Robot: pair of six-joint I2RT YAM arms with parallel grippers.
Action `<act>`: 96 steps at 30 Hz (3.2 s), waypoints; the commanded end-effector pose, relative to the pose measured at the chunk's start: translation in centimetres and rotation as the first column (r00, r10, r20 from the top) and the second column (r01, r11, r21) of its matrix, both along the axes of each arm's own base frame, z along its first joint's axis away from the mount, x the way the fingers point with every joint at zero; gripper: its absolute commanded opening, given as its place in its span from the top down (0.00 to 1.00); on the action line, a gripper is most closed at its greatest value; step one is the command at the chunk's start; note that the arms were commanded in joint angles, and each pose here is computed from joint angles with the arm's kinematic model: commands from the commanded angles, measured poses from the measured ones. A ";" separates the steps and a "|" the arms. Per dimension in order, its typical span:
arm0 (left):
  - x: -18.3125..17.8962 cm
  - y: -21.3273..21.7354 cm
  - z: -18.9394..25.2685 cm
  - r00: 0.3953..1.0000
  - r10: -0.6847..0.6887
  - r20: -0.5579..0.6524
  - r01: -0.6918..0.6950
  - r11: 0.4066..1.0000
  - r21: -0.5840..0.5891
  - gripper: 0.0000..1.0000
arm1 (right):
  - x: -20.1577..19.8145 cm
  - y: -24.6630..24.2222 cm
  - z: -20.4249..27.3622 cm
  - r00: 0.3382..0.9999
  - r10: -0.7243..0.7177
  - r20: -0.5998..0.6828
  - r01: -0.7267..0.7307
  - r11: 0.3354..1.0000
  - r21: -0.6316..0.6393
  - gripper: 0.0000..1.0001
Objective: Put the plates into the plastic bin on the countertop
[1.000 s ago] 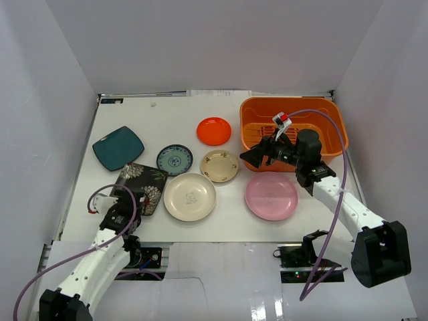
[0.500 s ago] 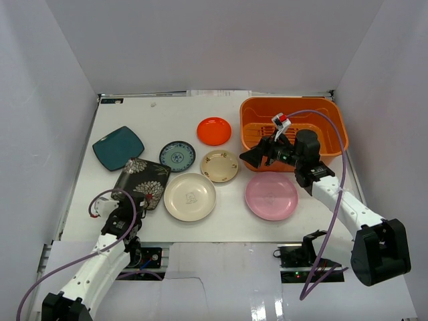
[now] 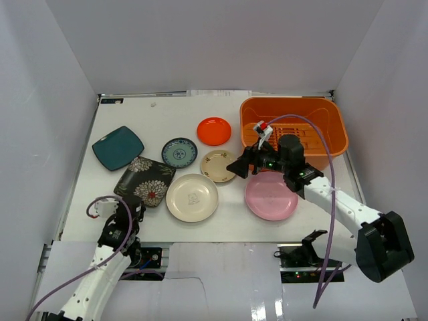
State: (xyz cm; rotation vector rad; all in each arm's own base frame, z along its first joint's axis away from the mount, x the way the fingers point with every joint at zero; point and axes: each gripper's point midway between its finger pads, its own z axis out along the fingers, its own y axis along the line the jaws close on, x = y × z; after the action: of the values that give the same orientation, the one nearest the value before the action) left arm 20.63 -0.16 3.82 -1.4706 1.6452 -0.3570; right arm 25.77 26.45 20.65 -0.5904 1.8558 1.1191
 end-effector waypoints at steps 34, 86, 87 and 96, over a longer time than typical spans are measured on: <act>-0.7 -0.2 18.9 0.856 -0.222 0.466 0.136 0.968 0.211 1.00 | 2.0 23.9 -8.6 0.910 0.316 -0.269 -0.340 0.939 -0.049 0.02; 14.5 2.7 13.8 0.919 -0.391 -0.054 0.395 0.903 0.169 0.15 | 17.0 -24.8 4.9 0.691 -0.711 -0.134 0.720 0.694 0.029 0.92; 14.4 3.3 13.6 0.923 -0.378 -0.068 0.384 0.908 0.169 0.15 | 17.1 -25.3 4.7 0.678 -0.726 -0.117 0.731 0.682 -0.001 0.92; 12.6 10.0 7.8 0.946 -0.199 -0.255 0.241 0.960 0.146 0.15 | 18.3 -26.9 0.6 0.628 -0.767 -0.129 0.749 0.641 -0.165 0.92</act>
State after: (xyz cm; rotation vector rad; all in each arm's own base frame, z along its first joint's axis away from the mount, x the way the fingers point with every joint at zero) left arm 34.38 8.56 13.99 -1.1952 1.9321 -0.2312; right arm 41.70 -0.16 16.49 0.3978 2.1471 0.5473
